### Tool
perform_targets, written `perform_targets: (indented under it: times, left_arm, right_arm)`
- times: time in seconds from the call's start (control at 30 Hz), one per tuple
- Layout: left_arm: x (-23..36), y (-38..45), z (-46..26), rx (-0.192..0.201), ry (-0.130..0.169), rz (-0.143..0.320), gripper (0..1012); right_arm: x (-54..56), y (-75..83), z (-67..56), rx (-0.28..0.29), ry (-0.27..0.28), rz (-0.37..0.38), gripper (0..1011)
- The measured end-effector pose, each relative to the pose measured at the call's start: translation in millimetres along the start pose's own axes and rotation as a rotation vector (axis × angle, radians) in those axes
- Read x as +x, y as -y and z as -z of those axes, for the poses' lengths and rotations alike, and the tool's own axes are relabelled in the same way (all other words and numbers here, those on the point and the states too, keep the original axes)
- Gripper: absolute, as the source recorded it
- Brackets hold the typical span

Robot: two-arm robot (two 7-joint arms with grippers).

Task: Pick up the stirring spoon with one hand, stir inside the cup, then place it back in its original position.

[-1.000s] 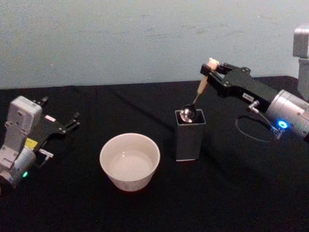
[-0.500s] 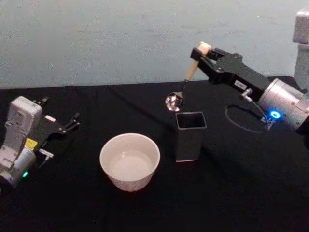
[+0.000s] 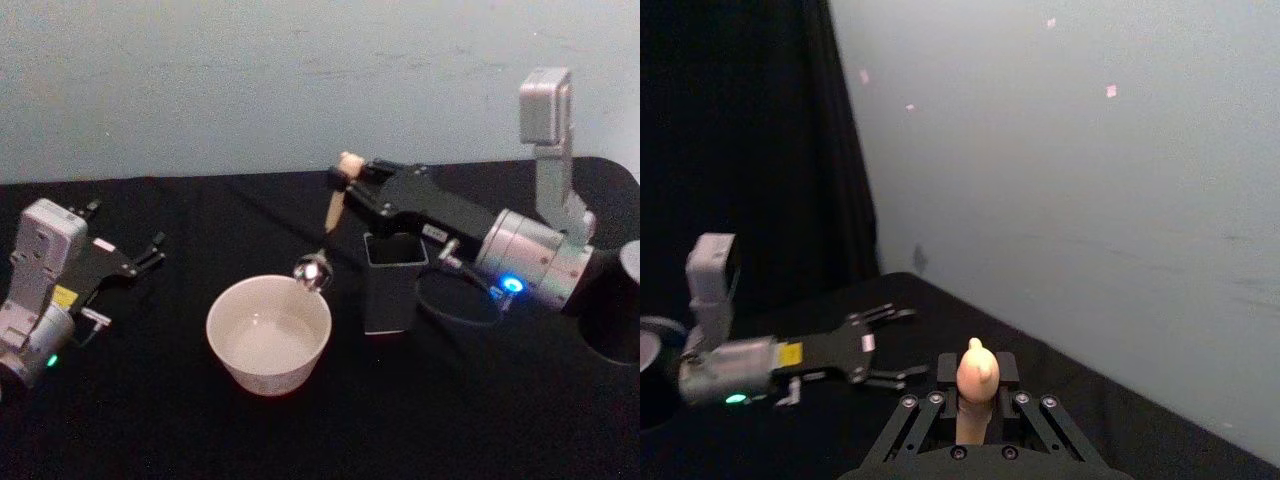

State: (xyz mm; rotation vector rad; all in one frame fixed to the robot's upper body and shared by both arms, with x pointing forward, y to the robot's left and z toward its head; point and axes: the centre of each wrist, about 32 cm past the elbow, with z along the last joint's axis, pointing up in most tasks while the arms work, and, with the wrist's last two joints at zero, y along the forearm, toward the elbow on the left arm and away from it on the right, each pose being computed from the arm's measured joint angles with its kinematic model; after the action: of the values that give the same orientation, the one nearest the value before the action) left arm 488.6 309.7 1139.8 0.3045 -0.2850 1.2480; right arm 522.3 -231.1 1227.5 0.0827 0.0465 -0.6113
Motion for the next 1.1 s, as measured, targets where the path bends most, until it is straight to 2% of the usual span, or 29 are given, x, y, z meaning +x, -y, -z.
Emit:
perform_targets:
  times: [0.13,0.67,1.1]
  left_arm:
    - [0.0,0.0,0.0,0.000,0.000,0.000,1001]
    - [0.0,0.0,0.0,0.000,0.000,0.000,1001]
    - [0.0,0.0,0.0,0.000,0.000,0.000,1001]
  right_arm:
    - [-7.3,-6.0,7.8,-0.013,0.001,-0.042,227]
    - [-24.9,-23.1,32.5,-0.078,0.013,-0.126,227]
    - [-38.7,-43.9,52.0,-0.121,0.072,-0.158,227]
